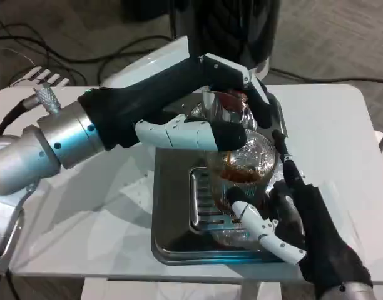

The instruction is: Grasp the cup under the faucet to collect the drink, then remove the cup.

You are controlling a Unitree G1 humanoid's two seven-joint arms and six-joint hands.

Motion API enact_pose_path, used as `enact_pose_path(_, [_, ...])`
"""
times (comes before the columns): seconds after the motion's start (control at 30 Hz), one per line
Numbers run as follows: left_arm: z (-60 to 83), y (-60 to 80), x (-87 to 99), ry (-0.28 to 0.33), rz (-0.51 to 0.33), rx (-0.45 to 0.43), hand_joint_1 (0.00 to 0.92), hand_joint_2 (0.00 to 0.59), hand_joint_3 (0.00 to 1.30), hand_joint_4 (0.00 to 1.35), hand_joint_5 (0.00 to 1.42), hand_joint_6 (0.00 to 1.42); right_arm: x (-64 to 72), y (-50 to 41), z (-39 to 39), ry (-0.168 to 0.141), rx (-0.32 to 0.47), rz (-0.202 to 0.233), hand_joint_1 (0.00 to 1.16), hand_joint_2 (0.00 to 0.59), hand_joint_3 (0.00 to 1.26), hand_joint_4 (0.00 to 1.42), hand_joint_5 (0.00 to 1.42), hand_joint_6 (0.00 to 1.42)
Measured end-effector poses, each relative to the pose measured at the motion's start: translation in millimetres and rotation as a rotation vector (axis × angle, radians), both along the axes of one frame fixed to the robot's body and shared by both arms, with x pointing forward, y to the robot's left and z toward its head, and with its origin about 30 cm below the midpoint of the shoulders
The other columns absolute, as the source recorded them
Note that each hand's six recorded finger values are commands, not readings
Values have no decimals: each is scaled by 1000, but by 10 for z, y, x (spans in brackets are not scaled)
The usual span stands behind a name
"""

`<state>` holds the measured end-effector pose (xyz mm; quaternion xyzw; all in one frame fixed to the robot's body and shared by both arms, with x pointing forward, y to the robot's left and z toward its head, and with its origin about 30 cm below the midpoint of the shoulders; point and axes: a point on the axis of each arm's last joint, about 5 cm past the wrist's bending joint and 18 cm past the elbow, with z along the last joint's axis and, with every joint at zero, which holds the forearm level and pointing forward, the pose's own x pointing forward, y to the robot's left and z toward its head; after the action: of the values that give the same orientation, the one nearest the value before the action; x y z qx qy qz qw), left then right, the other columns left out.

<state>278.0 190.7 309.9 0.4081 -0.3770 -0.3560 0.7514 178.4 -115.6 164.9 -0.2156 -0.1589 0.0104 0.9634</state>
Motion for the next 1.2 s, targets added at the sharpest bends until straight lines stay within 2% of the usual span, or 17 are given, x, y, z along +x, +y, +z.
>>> enact_pose_path(0.27, [-8, 10, -1, -5, 0, -3, 0, 8, 586, 522, 251, 259, 27, 27, 8, -5, 2, 8, 504, 314, 0, 0, 0, 177])
enact_pose_path(0.37, [-12, 14, -2, -8, 0, -6, 0, 7, 537, 451, 229, 259, 43, 49, 2, -3, 3, 10, 505, 314, 0, 0, 0, 177])
enact_pose_path(0.5, [-20, 23, -6, -12, 0, -7, 0, 8, 412, 327, 188, 287, 54, 61, 9, -10, 4, 8, 569, 278, 0, 0, 0, 178])
enact_pose_path(0.73, [-29, 56, -13, -21, 2, -20, 0, 8, 375, 277, 175, 281, 64, 77, 15, -14, 6, 13, 578, 276, 0, 0, 0, 178])
enact_pose_path(1.0, [-25, 74, -15, -25, 4, -30, 11, 35, 315, 227, 163, 280, 75, 93, 13, -11, 14, 19, 588, 271, 0, 0, 0, 178])
enact_pose_path(1.2, [-32, 85, -13, -24, 6, -47, 58, 60, 280, 191, 157, 265, 82, 108, 8, -10, 21, 16, 592, 267, 0, 0, 0, 178])
